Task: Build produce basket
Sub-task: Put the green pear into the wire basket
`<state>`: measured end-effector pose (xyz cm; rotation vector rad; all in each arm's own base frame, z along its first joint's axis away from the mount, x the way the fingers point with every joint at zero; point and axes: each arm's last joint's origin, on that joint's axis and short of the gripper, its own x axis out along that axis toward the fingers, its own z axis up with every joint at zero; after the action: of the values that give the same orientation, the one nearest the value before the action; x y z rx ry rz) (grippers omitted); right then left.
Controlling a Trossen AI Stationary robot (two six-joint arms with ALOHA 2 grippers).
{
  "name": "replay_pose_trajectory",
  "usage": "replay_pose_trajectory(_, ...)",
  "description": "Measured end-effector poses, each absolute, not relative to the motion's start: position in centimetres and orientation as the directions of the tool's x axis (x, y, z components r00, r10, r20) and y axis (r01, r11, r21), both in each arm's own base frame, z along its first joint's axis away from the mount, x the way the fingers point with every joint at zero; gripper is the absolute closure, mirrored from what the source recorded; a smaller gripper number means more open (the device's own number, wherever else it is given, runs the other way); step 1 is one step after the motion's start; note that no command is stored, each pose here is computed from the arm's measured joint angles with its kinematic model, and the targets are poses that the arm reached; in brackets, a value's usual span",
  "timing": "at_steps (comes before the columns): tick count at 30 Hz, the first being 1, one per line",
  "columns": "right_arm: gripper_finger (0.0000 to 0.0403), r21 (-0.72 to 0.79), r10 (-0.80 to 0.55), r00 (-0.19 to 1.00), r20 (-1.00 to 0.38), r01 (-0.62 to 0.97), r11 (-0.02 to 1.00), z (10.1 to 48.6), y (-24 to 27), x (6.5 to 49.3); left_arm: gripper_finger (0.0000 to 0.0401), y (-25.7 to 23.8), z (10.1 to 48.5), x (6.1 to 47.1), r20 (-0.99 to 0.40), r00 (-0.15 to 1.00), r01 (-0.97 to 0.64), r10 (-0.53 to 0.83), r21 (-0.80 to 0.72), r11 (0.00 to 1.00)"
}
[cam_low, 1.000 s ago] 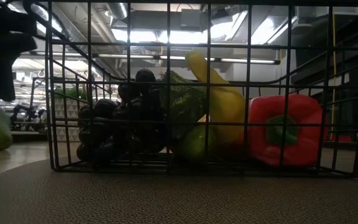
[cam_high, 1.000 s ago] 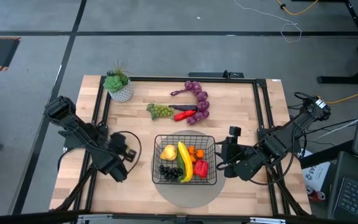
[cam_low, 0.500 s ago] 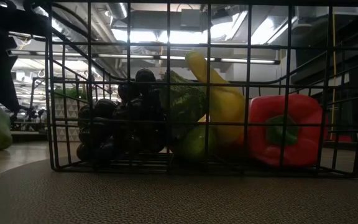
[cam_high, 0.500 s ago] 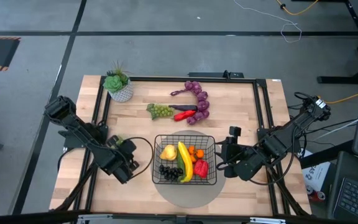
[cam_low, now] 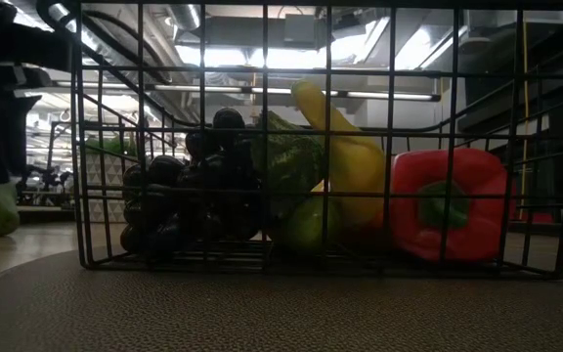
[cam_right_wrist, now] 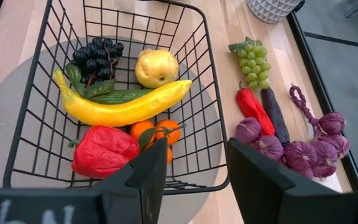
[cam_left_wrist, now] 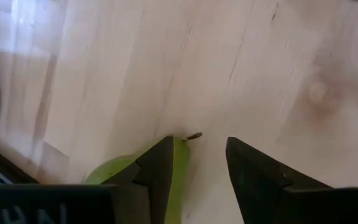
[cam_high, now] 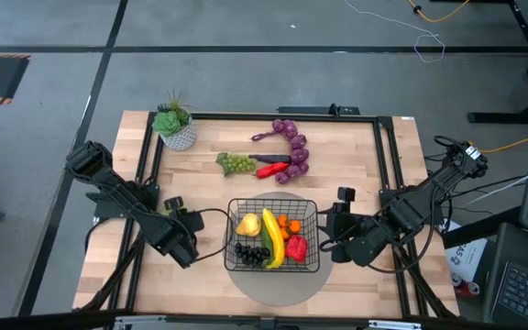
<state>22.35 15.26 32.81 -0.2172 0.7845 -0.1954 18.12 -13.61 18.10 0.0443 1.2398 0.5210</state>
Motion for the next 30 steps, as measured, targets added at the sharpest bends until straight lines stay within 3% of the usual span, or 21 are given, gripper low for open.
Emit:
replay_pose_trajectory(14,0.0237,-0.263,-0.253,0.692,-0.676,0.094,0.96,32.8,15.3,22.3,0.0259,-12.6,15.3,16.9,-0.885,0.212,-0.343,0.414,0.329,0.88)
replay_pose_trajectory(30,0.0237,-0.262,-0.253,0.692,-0.676,0.095,0.96,32.8,15.3,22.3,0.0259,-12.0,15.1,17.7,-0.873,0.239,-0.296,0.424,0.351,0.889)
